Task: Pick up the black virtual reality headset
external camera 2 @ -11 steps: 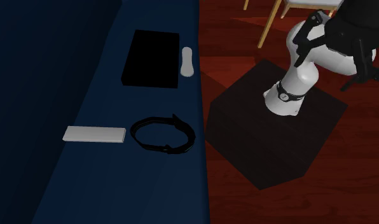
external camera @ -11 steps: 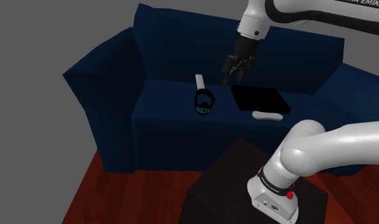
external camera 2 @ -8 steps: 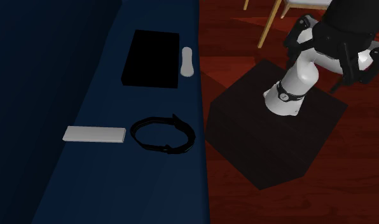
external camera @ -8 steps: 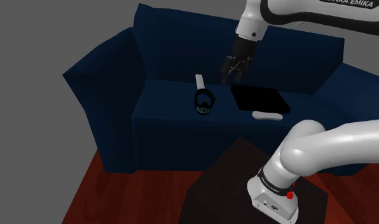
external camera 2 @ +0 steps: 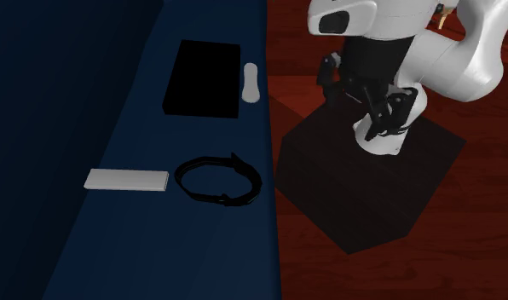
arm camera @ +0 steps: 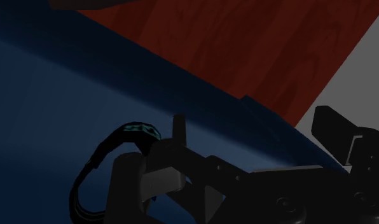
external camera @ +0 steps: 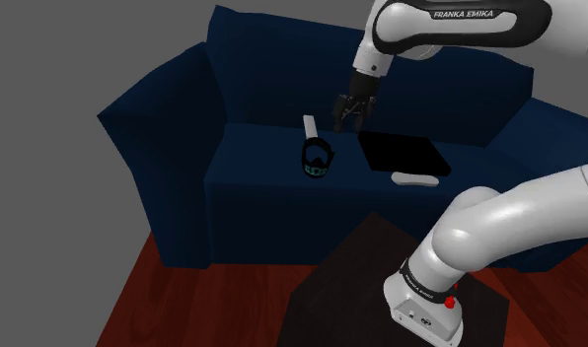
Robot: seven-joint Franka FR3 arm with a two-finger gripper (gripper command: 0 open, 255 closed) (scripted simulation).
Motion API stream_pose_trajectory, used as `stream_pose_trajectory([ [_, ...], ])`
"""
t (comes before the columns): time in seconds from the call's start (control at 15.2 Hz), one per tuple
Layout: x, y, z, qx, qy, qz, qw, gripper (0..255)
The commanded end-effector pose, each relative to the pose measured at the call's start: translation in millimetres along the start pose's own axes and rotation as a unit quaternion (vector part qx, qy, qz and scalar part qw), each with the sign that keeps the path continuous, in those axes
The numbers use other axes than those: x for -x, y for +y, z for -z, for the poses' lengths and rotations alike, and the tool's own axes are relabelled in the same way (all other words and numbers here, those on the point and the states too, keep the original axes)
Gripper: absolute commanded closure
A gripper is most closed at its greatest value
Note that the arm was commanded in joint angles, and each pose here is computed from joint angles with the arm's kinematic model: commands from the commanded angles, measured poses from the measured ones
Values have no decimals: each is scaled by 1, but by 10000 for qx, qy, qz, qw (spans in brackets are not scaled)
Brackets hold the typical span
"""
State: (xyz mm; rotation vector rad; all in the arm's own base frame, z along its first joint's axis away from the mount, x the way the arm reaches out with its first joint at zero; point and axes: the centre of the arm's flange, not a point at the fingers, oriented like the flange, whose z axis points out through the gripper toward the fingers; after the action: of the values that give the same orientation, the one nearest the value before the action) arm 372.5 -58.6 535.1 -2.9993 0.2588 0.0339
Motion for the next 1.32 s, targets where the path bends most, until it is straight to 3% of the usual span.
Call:
stream_pose_trajectory([
  [0.0, -17, 22, -14, -52, -33, -80, 9999, 0],
  [1.25, -164, 203, -147, -570, -394, -830, 9941, 0],
])
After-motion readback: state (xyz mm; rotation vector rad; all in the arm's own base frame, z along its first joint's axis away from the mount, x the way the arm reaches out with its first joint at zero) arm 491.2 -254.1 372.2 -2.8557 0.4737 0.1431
